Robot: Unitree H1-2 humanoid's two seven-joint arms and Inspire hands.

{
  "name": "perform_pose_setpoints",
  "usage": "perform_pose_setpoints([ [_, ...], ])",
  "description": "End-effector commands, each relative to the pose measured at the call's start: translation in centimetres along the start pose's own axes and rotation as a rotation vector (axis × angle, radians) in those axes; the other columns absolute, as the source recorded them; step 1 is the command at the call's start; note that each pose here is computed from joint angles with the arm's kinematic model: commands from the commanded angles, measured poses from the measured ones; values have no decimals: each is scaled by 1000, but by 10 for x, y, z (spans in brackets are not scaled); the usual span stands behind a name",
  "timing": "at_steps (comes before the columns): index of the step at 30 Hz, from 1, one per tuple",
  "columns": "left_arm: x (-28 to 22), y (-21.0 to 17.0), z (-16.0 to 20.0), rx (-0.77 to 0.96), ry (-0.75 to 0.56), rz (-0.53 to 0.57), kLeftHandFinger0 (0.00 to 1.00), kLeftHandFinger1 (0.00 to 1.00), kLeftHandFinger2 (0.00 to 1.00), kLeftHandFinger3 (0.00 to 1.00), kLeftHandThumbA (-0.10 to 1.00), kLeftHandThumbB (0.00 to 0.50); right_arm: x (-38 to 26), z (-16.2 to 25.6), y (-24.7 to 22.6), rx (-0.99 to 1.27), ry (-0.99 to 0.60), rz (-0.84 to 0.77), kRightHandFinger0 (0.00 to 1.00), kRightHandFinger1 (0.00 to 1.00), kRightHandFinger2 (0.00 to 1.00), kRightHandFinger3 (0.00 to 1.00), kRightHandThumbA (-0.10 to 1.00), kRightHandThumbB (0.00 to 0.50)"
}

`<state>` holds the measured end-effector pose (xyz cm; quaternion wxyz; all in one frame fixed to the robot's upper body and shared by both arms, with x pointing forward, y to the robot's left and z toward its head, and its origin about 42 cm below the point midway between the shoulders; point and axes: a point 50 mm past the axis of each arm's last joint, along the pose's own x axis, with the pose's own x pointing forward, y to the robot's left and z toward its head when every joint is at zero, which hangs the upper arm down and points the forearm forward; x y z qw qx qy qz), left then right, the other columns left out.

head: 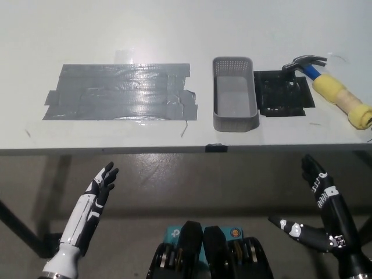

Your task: The robot picks the hammer with right hand and hits the black area on the desk and places it back.

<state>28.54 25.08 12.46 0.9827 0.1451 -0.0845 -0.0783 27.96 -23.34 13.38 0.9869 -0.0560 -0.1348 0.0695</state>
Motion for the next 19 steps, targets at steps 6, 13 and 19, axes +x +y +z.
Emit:
perform_pose_setpoints([
  [6,-4,3,10,3,-58,6,1000,1000,1000,1000,1000,103,2,4,5,13,-58,6,1000,1000,1000,1000,994,191],
  [13,-7,1,9,-20,-49,-2,1000,1000,1000,1000,1000,89,0,2,8,-5,-49,31,1000,1000,1000,1000,939,184],
  [19,-12,0,7,-19,-37,6,1000,1000,1000,1000,1000,86,0,0,8,-9,-40,48,1000,1000,1000,1000,888,160],
])
